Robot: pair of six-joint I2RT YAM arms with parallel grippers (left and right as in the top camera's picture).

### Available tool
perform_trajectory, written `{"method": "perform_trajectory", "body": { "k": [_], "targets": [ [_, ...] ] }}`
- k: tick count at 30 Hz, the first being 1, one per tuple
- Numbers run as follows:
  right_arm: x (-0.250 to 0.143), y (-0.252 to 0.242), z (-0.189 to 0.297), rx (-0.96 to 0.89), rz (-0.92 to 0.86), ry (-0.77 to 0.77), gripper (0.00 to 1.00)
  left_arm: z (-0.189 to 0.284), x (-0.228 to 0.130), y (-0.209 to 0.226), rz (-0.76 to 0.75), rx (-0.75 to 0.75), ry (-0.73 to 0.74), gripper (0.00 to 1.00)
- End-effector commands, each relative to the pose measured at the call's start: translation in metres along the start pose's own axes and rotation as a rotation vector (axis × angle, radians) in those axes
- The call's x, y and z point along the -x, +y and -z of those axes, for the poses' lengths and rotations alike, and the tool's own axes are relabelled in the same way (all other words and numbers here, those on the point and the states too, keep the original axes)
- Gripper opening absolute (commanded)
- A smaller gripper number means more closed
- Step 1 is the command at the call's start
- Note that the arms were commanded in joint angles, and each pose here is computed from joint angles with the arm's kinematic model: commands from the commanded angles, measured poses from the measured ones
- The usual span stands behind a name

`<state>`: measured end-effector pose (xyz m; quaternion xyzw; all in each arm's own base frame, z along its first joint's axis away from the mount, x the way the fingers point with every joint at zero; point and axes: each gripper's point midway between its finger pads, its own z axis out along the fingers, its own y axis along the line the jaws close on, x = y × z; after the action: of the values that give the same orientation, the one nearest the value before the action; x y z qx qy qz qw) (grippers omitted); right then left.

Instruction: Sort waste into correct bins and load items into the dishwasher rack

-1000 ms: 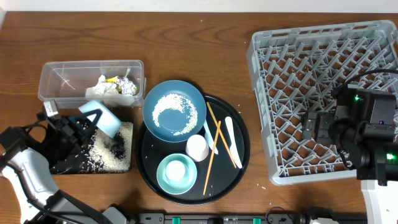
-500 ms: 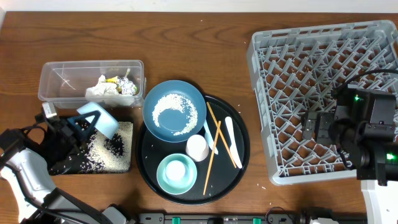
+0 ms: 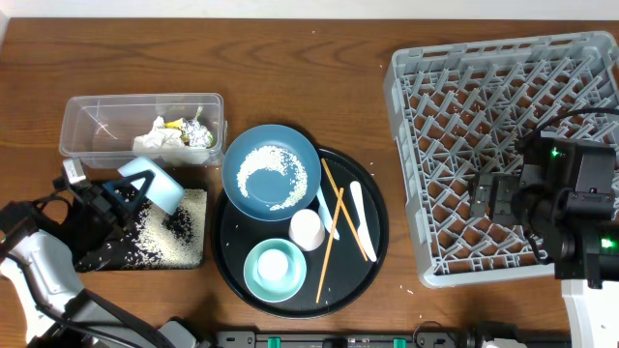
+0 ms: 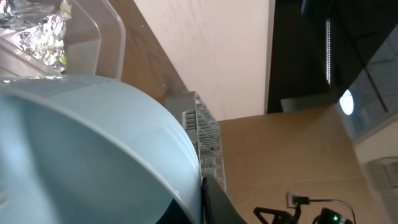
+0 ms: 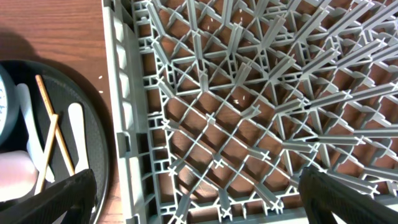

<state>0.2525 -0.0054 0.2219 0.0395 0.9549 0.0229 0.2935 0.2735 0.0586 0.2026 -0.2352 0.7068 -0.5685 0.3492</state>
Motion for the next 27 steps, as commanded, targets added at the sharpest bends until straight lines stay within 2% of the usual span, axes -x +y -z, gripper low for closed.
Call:
{"method": "perform_trajectory", "body": {
  "k": [1, 2, 3, 4, 6, 7, 8, 9, 11, 13, 22, 24, 27],
  "targets": [
    [0.005, 0.003, 0.005, 0.011, -0.002, -0.019, 0.99, 0.002, 0.0, 0.017, 0.004, 0.073, 0.006, 0.06],
    [0.005, 0.003, 0.005, 0.011, -0.001, -0.021, 0.99, 0.002, 0.0, 0.014, 0.06, 0.055, 0.002, 0.06],
    [0.006, 0.003, 0.005, 0.011, -0.001, -0.023, 0.99, 0.001, 0.002, 0.0, 0.058, -0.032, -0.011, 0.06],
    [0.006, 0.003, 0.005, 0.011, -0.001, -0.023, 0.99, 0.001, 0.001, -0.005, 0.053, -0.053, -0.012, 0.06],
    [0.006, 0.003, 0.005, 0.011, -0.001, -0.022, 0.99, 0.001, 0.002, 0.005, -0.011, 0.001, -0.007, 0.06],
    [0.006, 0.003, 0.005, 0.011, -0.001, -0.022, 0.99, 0.002, 0.002, 0.013, 0.007, 0.045, -0.003, 0.06],
    [0.006, 0.003, 0.005, 0.011, -0.001, -0.022, 0.99, 0.001, 0.003, 0.01, 0.048, 0.03, -0.005, 0.06],
    [0.006, 0.003, 0.005, 0.01, -0.001, -0.022, 0.99, 0.002, 0.004, -0.005, 0.028, -0.055, -0.018, 0.06],
    [0.006, 0.003, 0.005, 0.011, -0.001, -0.022, 0.99, 0.002, 0.005, -0.002, -0.021, -0.036, -0.018, 0.06],
    [0.006, 0.003, 0.005, 0.011, -0.001, -0.022, 0.99, 0.002, 0.007, 0.001, 0.024, -0.022, -0.018, 0.06],
    [0.006, 0.003, 0.005, 0.011, -0.001, -0.023, 0.99, -0.001, 0.011, -0.017, 0.011, -0.056, -0.009, 0.06],
    [0.006, 0.003, 0.005, 0.011, -0.001, -0.023, 0.99, -0.004, 0.012, -0.024, -0.007, -0.046, 0.007, 0.06],
    [0.006, 0.003, 0.005, 0.011, -0.001, -0.023, 0.99, -0.012, 0.016, -0.02, 0.002, 0.075, 0.043, 0.06]
  ]
}}
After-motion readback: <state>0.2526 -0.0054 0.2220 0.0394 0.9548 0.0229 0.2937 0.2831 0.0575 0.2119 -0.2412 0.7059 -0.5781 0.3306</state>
